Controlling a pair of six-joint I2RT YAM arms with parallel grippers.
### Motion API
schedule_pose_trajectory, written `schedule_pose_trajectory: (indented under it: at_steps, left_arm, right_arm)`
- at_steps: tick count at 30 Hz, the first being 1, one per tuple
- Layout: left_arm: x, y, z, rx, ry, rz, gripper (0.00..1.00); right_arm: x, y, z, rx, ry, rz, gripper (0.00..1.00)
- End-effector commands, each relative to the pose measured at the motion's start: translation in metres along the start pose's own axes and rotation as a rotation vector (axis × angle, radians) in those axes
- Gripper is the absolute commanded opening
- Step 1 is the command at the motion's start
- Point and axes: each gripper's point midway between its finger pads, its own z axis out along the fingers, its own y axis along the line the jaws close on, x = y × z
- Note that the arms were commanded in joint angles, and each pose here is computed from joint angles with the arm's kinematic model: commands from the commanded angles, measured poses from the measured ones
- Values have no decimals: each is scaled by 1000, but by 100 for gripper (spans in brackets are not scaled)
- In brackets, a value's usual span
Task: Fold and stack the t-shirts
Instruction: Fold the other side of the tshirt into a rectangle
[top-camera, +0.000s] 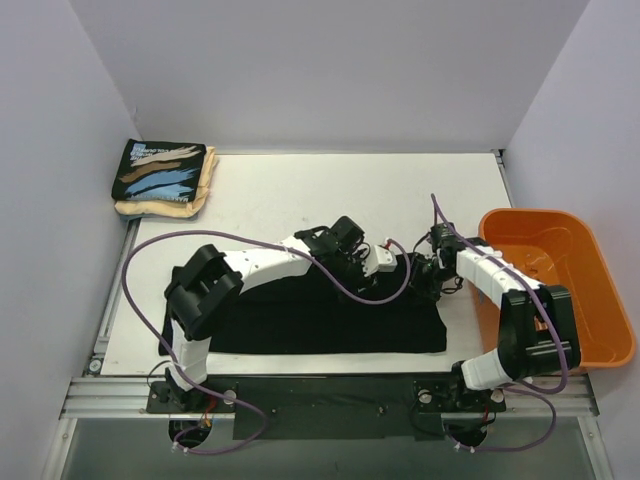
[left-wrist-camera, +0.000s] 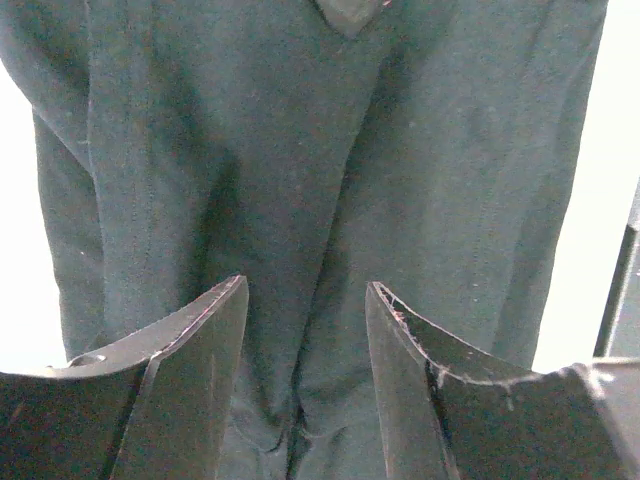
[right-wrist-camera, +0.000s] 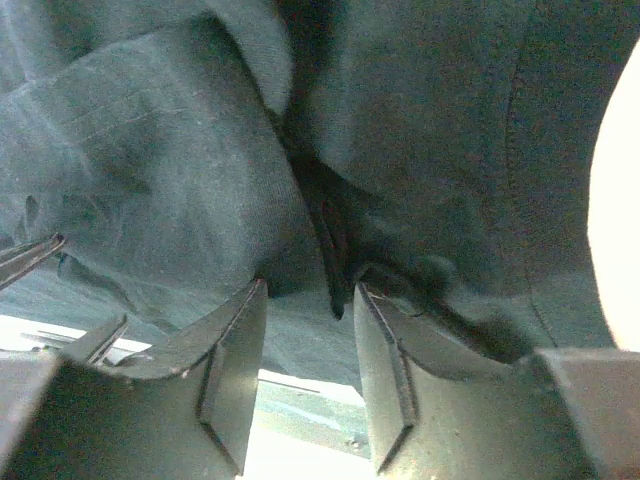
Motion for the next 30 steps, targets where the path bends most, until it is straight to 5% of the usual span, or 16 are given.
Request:
schedule_pose_trajectory:
  at_steps: [1, 6, 9, 12, 16, 28, 30]
  left_arm:
    - [2, 13, 13, -60, 6, 48, 61]
    - [7, 22, 21, -112, 13, 33, 51]
    - [10, 23, 23, -120, 20, 42, 42]
    - [8, 20, 22, -107, 23, 39, 19]
    - [-4, 5, 12, -24, 24, 45, 11]
    - [12, -10, 5, 37, 53, 94, 8]
    - [15, -11, 6, 44, 62, 101, 15]
  right_arm:
    - [10, 1, 6, -11, 40, 26, 31]
    - [9, -6, 4, 25, 35, 15, 4]
    - [6, -7, -2, 40, 20, -16, 0]
    - [8, -9, -7, 62, 28, -42, 0]
    - [8, -10, -20, 100, 25, -95, 0]
    - [47, -19, -31, 104, 114, -95, 0]
    - [46, -22, -24, 105, 118, -93, 0]
